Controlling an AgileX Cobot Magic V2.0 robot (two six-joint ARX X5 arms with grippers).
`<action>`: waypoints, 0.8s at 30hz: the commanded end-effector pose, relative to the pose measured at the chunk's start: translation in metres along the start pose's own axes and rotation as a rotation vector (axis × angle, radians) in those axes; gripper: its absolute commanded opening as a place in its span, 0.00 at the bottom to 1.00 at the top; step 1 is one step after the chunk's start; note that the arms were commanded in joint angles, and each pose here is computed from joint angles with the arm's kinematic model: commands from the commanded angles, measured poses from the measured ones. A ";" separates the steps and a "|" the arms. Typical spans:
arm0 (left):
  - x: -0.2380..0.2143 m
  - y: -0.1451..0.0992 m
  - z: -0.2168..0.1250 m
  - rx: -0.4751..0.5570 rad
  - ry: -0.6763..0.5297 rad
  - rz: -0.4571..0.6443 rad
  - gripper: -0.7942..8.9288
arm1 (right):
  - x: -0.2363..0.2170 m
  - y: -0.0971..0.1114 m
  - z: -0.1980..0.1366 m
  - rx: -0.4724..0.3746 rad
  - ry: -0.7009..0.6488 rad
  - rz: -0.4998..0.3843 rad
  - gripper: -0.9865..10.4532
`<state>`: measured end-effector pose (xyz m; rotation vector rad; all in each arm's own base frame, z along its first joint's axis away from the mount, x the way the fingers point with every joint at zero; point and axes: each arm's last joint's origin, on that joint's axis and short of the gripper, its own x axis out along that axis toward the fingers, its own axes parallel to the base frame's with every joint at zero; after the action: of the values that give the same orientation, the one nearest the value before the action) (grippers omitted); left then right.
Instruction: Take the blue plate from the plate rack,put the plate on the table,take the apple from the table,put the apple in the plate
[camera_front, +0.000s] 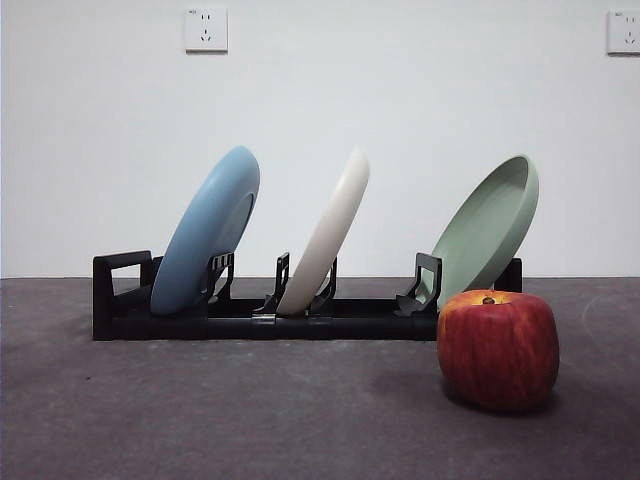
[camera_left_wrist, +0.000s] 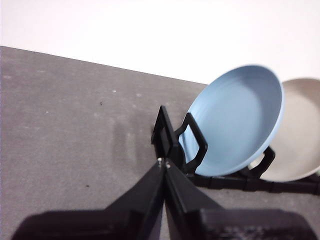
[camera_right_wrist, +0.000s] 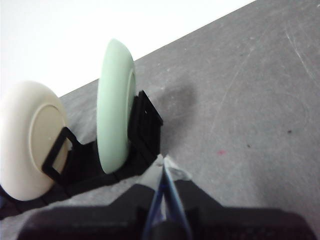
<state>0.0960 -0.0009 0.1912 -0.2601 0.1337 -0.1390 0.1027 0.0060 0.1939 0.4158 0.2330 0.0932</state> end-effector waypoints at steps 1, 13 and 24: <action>0.003 -0.002 0.012 -0.030 0.035 0.001 0.08 | 0.003 0.009 0.017 0.011 0.028 0.042 0.08; 0.044 -0.019 0.089 0.060 0.187 -0.165 0.08 | 0.050 0.041 0.082 -0.007 0.267 0.278 0.09; 0.093 -0.024 0.117 0.009 0.404 -0.279 0.30 | 0.085 0.052 0.108 -0.021 0.422 0.398 0.34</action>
<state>0.1999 -0.0075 0.2985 -0.2533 0.4959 -0.4510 0.2076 0.0226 0.2926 0.4409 0.5671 0.5645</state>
